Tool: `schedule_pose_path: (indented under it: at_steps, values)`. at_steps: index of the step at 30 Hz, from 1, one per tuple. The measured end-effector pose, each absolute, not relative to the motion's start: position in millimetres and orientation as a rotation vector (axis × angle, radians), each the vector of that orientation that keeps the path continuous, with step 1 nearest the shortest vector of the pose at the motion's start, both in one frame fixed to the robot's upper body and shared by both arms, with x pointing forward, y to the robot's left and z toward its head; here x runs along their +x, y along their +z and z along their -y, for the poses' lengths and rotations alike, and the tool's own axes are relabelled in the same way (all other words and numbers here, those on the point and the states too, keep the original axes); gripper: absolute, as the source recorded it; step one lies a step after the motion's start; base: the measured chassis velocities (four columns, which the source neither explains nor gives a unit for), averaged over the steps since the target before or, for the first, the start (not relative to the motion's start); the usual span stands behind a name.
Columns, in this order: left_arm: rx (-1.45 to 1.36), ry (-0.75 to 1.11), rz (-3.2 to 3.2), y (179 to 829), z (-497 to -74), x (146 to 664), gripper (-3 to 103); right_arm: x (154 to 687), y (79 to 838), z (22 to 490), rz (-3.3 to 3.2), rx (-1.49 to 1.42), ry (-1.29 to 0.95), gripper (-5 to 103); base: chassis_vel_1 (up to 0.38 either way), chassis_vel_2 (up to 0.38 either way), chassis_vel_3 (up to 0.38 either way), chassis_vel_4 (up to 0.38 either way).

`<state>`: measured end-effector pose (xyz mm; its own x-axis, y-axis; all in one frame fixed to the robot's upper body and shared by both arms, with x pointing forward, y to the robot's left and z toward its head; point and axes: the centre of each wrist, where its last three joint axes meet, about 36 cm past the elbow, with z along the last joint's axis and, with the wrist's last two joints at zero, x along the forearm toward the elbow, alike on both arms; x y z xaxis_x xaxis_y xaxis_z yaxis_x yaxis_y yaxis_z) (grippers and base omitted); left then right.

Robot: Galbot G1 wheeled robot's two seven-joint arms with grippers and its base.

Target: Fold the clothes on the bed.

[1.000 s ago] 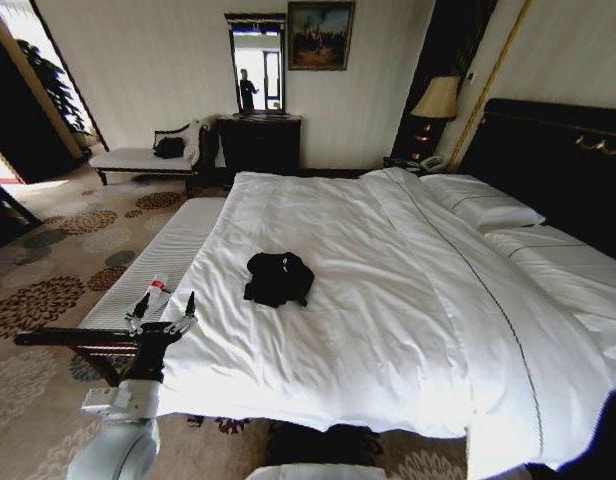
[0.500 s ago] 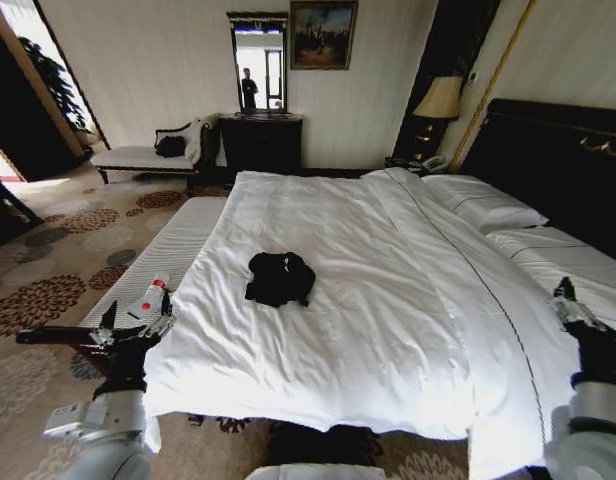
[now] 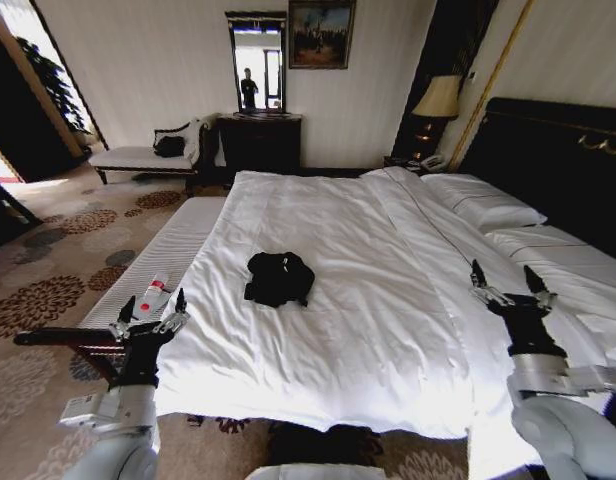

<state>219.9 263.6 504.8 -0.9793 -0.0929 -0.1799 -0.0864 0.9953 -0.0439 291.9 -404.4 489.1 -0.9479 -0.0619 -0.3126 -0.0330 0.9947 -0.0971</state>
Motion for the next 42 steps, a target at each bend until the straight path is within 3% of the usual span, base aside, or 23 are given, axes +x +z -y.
schedule_pose_path:
  at_steps: [5,10,18,22,42]
  values:
    - [-0.134,-0.046,-2.988,497.1,-260.0,217.8,100,301.6,463.5,423.8,-2.849,-0.113,-0.243,100,0.0,0.0,0.0,0.0]
    - [-0.102,-0.004,-3.007,490.9,-256.1,213.7,100,296.0,443.8,409.7,-2.905,-0.156,-0.241,100,0.0,0.0,0.0,0.0]
    - [0.032,0.022,-2.969,485.6,-248.8,209.3,100,258.6,427.3,323.3,-3.003,0.046,0.035,100,0.0,0.0,0.0,0.0]
    - [0.047,0.01,-2.971,482.8,-249.1,210.2,100,249.7,428.5,303.6,-2.985,0.131,0.132,100,0.0,0.0,0.0,0.0]
    - [0.015,0.0,-2.962,489.0,-255.2,213.3,100,249.5,423.6,320.1,-2.912,0.045,-0.041,100,0.0,0.0,0.0,0.0]
